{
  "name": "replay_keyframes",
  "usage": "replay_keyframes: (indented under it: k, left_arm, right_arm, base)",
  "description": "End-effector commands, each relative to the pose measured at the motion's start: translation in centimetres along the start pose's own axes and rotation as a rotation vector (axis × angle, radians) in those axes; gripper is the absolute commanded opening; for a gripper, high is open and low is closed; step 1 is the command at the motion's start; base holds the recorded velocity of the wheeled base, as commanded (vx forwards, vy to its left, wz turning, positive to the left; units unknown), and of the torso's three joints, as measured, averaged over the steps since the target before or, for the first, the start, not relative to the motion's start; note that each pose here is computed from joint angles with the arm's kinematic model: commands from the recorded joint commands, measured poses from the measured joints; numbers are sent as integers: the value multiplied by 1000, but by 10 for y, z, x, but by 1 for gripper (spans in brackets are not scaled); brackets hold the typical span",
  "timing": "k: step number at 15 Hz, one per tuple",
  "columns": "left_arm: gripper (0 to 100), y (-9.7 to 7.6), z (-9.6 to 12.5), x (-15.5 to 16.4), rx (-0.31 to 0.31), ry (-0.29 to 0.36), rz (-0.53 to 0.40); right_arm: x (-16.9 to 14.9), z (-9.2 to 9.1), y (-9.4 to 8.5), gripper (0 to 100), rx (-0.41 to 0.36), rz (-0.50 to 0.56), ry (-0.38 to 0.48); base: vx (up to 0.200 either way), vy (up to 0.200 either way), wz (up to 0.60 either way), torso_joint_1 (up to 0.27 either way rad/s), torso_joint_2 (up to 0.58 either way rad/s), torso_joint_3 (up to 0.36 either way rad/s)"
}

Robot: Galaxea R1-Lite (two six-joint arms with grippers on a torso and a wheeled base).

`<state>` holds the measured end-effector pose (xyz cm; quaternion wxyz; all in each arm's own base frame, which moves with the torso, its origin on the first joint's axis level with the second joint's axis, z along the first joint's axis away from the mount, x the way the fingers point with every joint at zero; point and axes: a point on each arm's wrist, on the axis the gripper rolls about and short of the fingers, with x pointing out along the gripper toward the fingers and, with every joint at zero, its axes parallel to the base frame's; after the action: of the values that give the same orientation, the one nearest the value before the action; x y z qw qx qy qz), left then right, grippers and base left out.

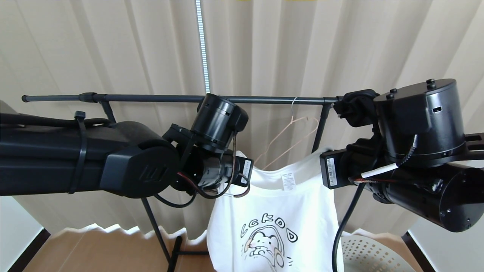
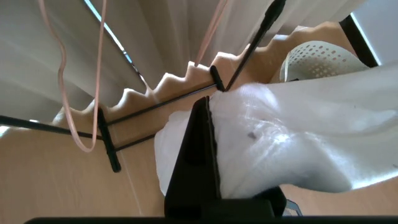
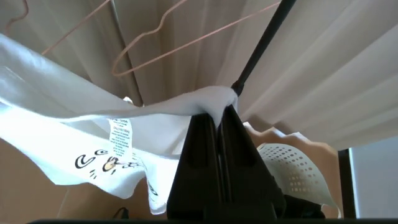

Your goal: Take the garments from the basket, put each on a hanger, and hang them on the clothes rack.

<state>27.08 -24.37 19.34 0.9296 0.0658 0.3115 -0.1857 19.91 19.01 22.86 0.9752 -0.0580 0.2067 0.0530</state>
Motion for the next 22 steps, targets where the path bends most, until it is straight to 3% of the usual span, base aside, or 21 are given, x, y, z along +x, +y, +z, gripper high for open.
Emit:
replay_keyframes:
  k: [1, 4, 6, 9, 12, 18, 22]
  left_arm:
    - [100, 0, -1, 0, 2, 4, 1]
    - [100, 5, -7, -9, 5, 16, -9]
    - [100, 10, -10, -21, 0, 25, -69]
    - [100, 37, -5, -36, -33, 10, -129]
    - [100, 61, 1, -29, -38, -24, -71]
    - [100, 98, 3, 36, 5, -58, 34]
    - [100, 107, 11, 66, -7, -65, 50]
  right_arm:
    - [7, 2, 1, 0, 17, -7, -13]
    - [21, 3, -5, 0, 39, -51, -15]
    - [24, 4, -9, 0, 46, -63, -15]
    - [27, 6, -13, 0, 58, -82, -17]
    - [26, 7, -15, 0, 59, -82, -20]
    - [21, 8, -18, 0, 63, -82, -28]
    - [21, 8, -18, 0, 62, -83, -27]
  base:
    - [0, 0, 0, 0, 0, 0]
    - [0, 0, 0, 0, 0, 0]
    - [0, 0, 0, 0, 0, 0]
    - [0, 0, 0, 0, 0, 0]
    - [0, 0, 0, 0, 0, 0]
    - [0, 0, 0, 0, 0, 0]
    - [0, 0, 0, 0, 0, 0]
